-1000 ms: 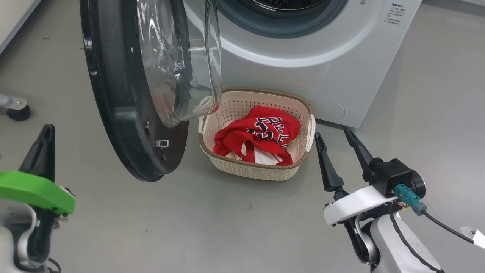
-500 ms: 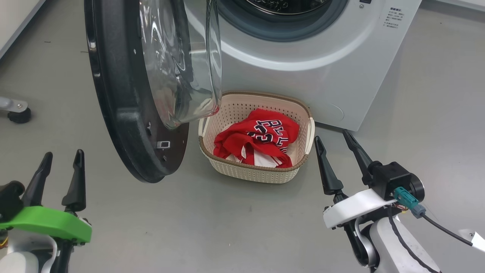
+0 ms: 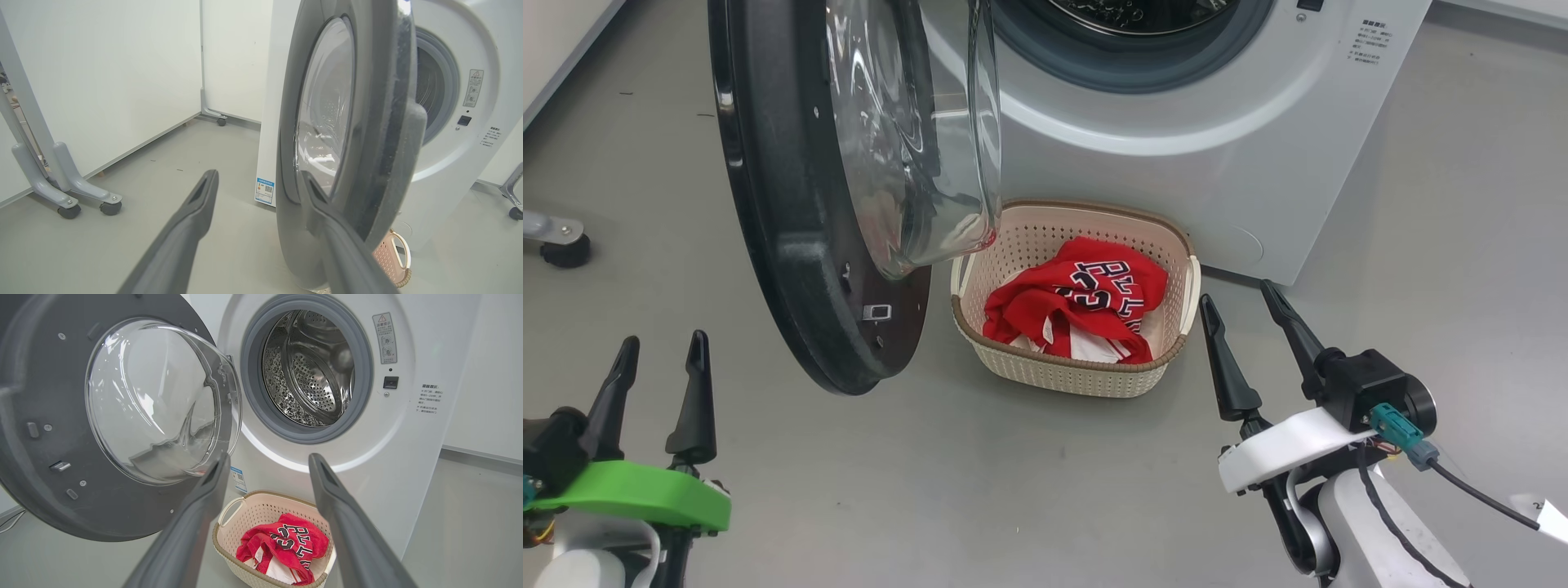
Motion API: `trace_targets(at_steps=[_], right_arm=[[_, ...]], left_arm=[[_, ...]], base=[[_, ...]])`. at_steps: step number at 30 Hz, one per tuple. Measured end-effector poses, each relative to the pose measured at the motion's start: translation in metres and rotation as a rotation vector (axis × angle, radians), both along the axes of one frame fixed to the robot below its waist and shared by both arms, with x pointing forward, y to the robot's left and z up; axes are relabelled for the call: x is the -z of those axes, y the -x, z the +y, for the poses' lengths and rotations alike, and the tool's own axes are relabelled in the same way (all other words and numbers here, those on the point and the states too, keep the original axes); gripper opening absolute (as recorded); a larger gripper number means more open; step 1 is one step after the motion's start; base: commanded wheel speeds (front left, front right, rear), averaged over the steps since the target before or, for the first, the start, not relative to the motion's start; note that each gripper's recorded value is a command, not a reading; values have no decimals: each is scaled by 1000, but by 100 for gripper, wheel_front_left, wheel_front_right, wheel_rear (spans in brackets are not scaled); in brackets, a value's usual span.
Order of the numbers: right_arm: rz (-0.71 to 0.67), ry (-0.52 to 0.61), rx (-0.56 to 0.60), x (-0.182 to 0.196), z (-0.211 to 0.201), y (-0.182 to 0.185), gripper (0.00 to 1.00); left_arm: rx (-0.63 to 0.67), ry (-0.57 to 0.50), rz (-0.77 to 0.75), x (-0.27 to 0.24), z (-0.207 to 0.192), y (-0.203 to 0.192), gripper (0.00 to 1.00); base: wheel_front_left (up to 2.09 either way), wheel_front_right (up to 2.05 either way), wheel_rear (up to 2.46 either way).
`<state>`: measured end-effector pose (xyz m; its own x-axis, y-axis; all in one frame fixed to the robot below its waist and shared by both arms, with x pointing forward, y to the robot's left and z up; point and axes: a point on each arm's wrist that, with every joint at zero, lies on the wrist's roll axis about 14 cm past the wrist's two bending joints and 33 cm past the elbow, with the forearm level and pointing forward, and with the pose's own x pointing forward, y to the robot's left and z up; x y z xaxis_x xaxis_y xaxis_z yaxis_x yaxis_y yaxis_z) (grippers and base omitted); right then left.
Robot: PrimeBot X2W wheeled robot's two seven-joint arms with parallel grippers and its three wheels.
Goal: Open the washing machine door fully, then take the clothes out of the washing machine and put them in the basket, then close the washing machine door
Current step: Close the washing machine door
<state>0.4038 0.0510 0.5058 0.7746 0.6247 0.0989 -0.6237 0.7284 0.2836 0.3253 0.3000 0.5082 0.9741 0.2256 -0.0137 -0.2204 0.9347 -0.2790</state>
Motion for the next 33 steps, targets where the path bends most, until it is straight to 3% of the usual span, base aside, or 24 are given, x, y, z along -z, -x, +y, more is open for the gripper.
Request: trace_targets(at_steps=[33], right_arm=[[8, -2, -7, -1, 1, 12, 100]], left_arm=[[10, -19, 1, 8, -1, 7, 100]], base=[[0, 0, 0]])
